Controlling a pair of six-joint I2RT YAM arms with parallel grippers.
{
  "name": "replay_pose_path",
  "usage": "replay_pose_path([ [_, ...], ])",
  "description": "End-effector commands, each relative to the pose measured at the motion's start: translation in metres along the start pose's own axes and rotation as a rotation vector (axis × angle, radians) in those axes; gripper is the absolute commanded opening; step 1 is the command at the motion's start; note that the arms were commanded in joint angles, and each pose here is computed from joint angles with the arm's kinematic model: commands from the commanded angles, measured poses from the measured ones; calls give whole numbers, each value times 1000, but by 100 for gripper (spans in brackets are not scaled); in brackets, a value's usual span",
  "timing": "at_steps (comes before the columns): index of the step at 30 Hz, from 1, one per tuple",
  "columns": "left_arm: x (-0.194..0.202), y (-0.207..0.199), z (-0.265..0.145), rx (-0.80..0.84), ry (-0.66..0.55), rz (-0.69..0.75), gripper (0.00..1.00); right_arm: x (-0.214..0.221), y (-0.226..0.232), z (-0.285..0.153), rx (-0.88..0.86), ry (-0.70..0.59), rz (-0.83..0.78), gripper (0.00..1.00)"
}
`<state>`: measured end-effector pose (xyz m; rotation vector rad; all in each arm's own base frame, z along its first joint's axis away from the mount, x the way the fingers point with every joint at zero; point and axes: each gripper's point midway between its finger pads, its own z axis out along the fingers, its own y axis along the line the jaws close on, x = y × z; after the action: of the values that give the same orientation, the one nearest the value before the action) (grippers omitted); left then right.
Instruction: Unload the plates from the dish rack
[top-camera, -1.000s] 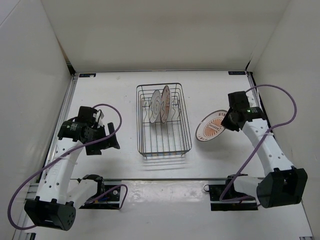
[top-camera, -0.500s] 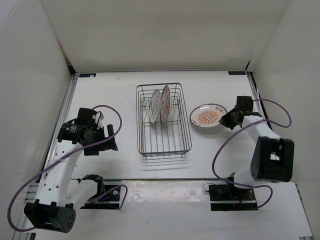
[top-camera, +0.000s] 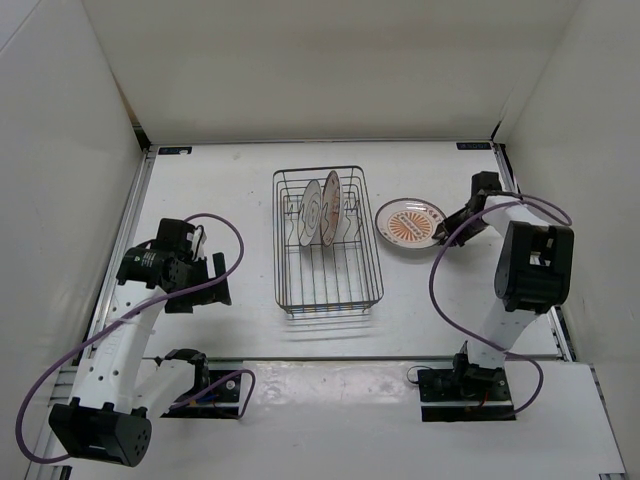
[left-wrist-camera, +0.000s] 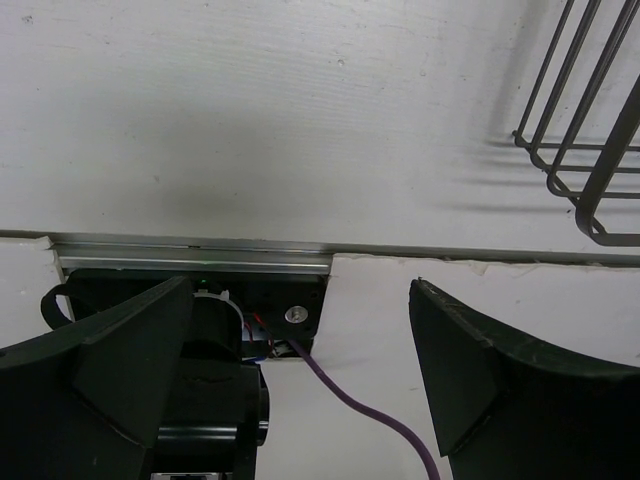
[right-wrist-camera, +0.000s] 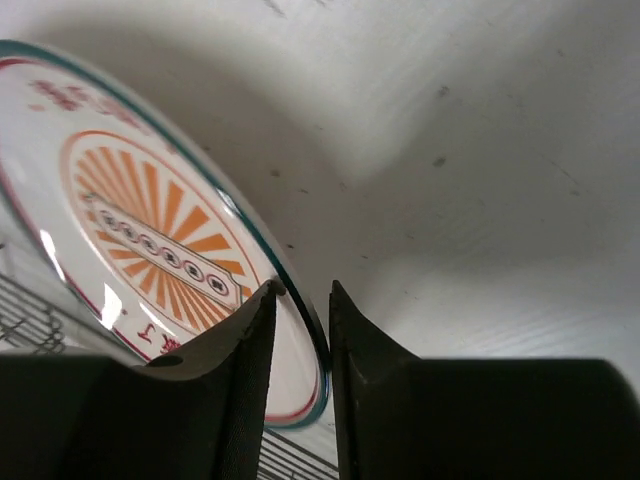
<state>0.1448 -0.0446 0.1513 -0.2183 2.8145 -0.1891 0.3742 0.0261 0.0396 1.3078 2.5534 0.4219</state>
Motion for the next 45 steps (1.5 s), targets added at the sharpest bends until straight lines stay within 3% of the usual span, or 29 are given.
replay_pose_path([
  [1,-1,3,1,-14,-17,13,100,24,-50,0,229,97,23,30],
  [6,-1,5,3,-24,0,8,100,16,-62,-9,361,102,13,42],
  [11,1,7,2,-26,-7,3,100,6,-51,-18,322,64,-38,42],
  [16,2,10,2,-41,-9,7,100,-24,22,-51,52,-19,-166,42],
  [20,2,8,3,-34,-5,8,100,-31,127,-108,-279,-69,-375,45],
  [21,1,8,3,-33,-11,6,100,-24,143,-118,-330,-61,-416,47],
  [22,1,7,3,-30,-7,3,100,-18,155,-124,-363,-60,-460,56],
  [23,2,7,4,-27,-1,-1,100,11,193,-138,-438,-54,-563,58],
  [25,3,4,7,-16,4,-7,100,34,202,-141,-426,-48,-706,62],
  [26,2,3,7,-9,1,-13,100,84,239,-156,-484,-64,-855,62],
  [28,1,1,8,-1,2,-14,100,118,254,-168,-477,-124,-1024,63],
  [30,2,1,7,0,3,-16,100,116,253,-162,-398,-202,-1067,63],
  [34,6,4,8,-8,8,-16,100,147,248,-147,-332,-222,-1211,63],
  [45,10,9,7,-27,-1,-2,100,176,229,-114,-121,-282,-1334,62],
])
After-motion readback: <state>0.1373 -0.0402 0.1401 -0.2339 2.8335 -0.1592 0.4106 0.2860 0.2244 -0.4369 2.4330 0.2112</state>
